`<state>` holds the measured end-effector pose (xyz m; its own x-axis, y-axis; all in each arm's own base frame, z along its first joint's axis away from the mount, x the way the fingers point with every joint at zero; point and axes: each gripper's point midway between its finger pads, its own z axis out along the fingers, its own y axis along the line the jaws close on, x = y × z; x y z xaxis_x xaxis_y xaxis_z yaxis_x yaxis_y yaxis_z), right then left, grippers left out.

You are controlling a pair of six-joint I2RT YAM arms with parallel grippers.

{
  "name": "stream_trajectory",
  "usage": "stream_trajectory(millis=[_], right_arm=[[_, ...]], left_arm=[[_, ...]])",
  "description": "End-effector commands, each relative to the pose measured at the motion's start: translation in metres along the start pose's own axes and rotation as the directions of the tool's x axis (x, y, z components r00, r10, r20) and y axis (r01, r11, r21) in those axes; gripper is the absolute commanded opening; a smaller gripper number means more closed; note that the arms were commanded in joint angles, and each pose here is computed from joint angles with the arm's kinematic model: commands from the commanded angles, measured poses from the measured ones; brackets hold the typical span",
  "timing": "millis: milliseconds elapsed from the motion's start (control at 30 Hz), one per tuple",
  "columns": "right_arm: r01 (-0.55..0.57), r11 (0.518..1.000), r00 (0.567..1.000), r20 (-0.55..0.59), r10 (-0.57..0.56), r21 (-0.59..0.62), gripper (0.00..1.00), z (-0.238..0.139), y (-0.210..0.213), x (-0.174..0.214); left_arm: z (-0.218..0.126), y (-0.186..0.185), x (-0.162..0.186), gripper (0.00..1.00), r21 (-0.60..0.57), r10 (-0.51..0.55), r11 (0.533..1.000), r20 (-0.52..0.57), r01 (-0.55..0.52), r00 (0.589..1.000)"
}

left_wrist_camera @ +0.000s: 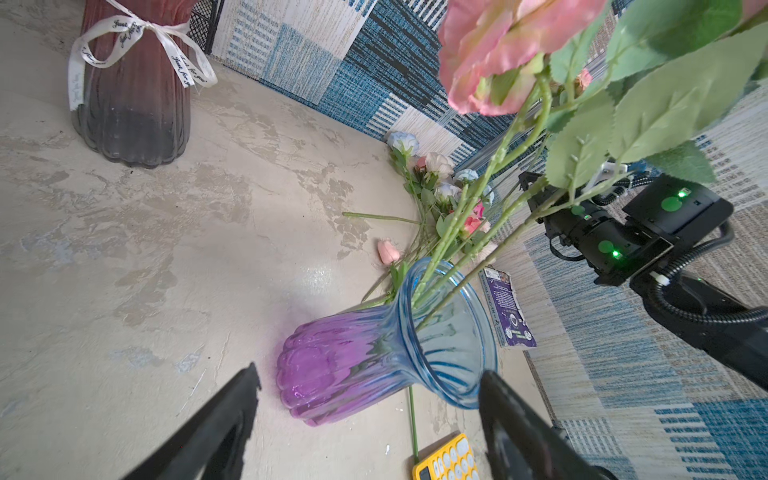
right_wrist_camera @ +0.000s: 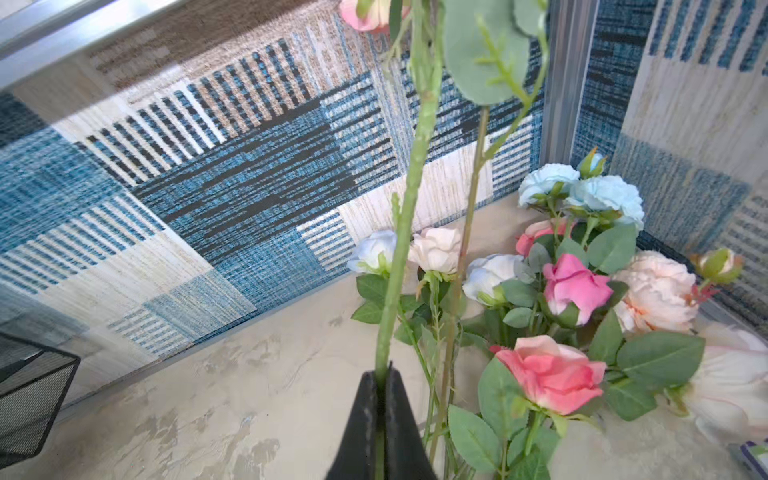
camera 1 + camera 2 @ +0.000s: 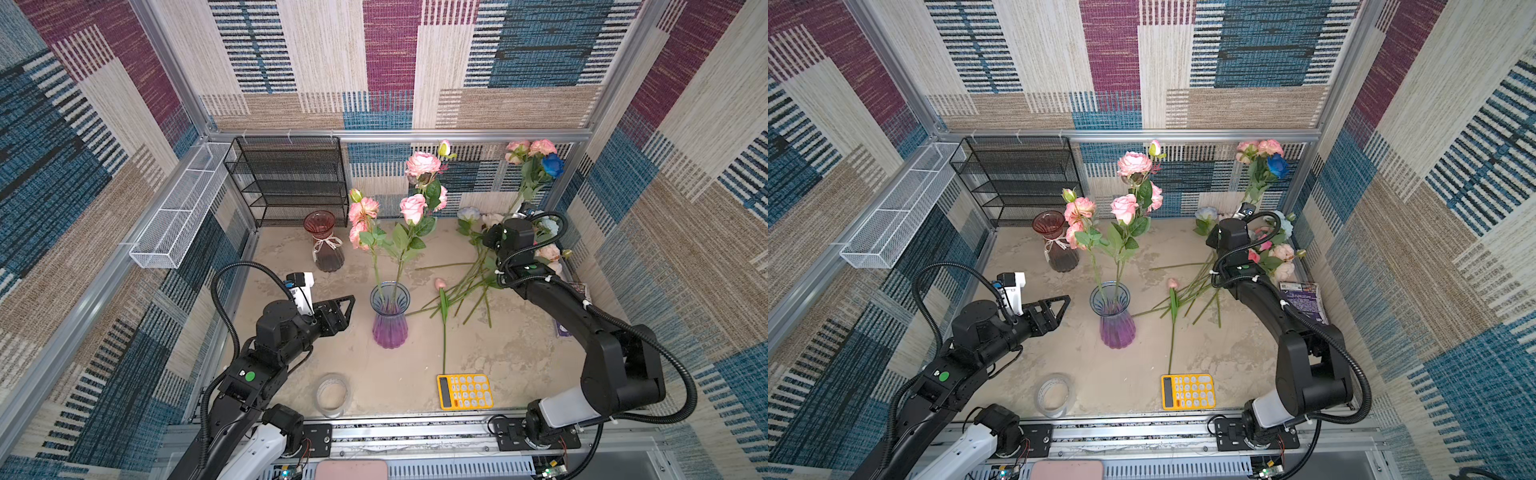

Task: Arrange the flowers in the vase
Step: 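Close the right gripper on a pink rose stem in the pile, then lift the pink rose stem upright out of the pile with the right gripper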

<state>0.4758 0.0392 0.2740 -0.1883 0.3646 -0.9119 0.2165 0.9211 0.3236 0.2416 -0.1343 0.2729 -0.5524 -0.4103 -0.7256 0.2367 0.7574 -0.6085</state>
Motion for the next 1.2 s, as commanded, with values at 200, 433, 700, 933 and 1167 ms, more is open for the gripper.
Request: stream_trajectory(millis=[200, 433, 700, 933, 1167], right_arm=[[-0.235, 0.956, 0.947, -0.263, 0.184, -0.177, 0.0, -0.018, 0.023, 0.023], [-0.292, 0.918, 0.909, -0.375, 0.18, -0.267, 0.0, -0.034, 0.023, 0.061], [-0.209, 0.883, 0.974, -0.169, 0.15, -0.419, 0.0, -0.081, 0.042, -0.011], [-0.023, 0.778, 0.981, 0.134, 0.137, -0.628, 0.0, -0.172, 0.092, -0.101], [0.174, 0.556, 0.918, 0.339, 0.208, -0.813, 0.0, -0.282, 0.14, -0.171]], left_arm=[[-0.008, -0.009, -0.009, 0.84, 0.021, 0.032, 0.999, 0.027, -0.032, 0.999], [-0.006, -0.008, -0.006, 0.84, 0.024, 0.034, 0.999, 0.014, -0.035, 0.999], [-0.01, -0.018, -0.016, 0.84, 0.047, 0.046, 0.998, 0.033, -0.047, 0.998], [-0.02, -0.031, -0.032, 0.84, 0.061, 0.081, 0.995, 0.069, -0.085, 0.994], [-0.033, -0.039, -0.046, 0.84, 0.059, 0.111, 0.991, 0.11, -0.118, 0.988]])
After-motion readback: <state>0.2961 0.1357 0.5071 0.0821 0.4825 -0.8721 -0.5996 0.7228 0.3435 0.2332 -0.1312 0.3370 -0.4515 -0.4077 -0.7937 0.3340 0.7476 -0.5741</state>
